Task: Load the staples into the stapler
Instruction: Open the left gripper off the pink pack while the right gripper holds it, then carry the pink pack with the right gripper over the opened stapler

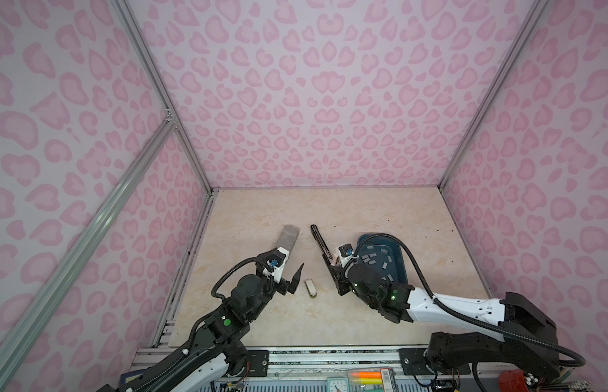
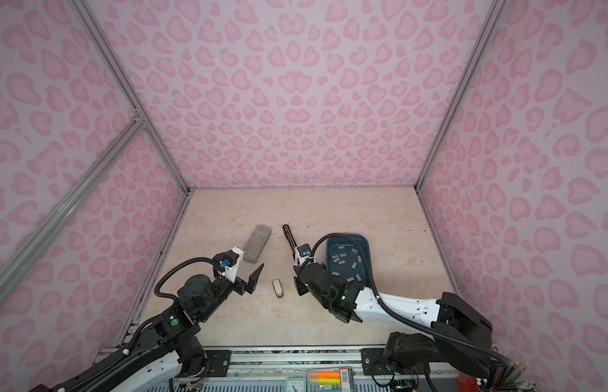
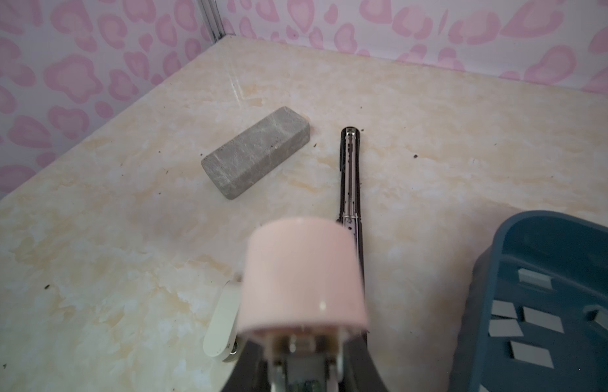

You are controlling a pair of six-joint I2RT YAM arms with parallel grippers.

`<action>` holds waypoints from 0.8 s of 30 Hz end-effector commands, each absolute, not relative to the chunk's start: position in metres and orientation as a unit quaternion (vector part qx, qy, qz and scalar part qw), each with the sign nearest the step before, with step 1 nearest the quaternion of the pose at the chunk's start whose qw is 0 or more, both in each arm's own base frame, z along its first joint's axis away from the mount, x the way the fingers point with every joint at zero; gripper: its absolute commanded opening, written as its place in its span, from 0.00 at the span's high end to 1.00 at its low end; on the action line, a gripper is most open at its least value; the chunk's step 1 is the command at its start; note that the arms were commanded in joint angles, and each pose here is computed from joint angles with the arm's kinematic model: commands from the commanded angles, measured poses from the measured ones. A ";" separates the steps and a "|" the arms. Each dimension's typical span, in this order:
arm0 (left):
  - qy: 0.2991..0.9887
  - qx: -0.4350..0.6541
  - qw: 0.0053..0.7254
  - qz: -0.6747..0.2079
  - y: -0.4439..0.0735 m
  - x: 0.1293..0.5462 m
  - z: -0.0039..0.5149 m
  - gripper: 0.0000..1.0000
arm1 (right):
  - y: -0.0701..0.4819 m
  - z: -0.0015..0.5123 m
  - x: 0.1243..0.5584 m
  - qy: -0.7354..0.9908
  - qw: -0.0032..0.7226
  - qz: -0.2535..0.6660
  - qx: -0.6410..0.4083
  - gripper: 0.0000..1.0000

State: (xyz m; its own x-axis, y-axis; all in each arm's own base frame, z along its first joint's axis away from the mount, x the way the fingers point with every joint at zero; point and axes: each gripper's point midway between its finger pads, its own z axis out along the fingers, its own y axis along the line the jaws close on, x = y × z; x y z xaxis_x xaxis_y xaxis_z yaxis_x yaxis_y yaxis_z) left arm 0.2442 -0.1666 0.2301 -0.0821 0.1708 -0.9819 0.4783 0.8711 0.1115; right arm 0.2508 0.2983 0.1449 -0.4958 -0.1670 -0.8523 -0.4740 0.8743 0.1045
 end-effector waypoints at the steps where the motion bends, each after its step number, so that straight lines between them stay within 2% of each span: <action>1: 0.731 0.181 0.639 -0.158 -0.167 0.249 0.243 0.02 | 0.295 0.115 0.252 0.882 0.416 0.117 -0.187 1.00; 8: 0.736 0.208 0.620 -0.177 -0.178 0.245 0.249 0.02 | 0.304 0.080 0.263 0.908 0.373 0.058 -0.184 1.00; 15: 0.739 0.212 0.616 -0.172 -0.177 0.245 0.249 0.03 | 0.323 0.057 0.266 0.919 0.337 0.051 -0.199 0.99; 24: 0.742 0.219 0.610 -0.174 -0.180 0.245 0.248 0.02 | 0.335 0.034 0.269 0.925 0.315 0.034 -0.212 0.91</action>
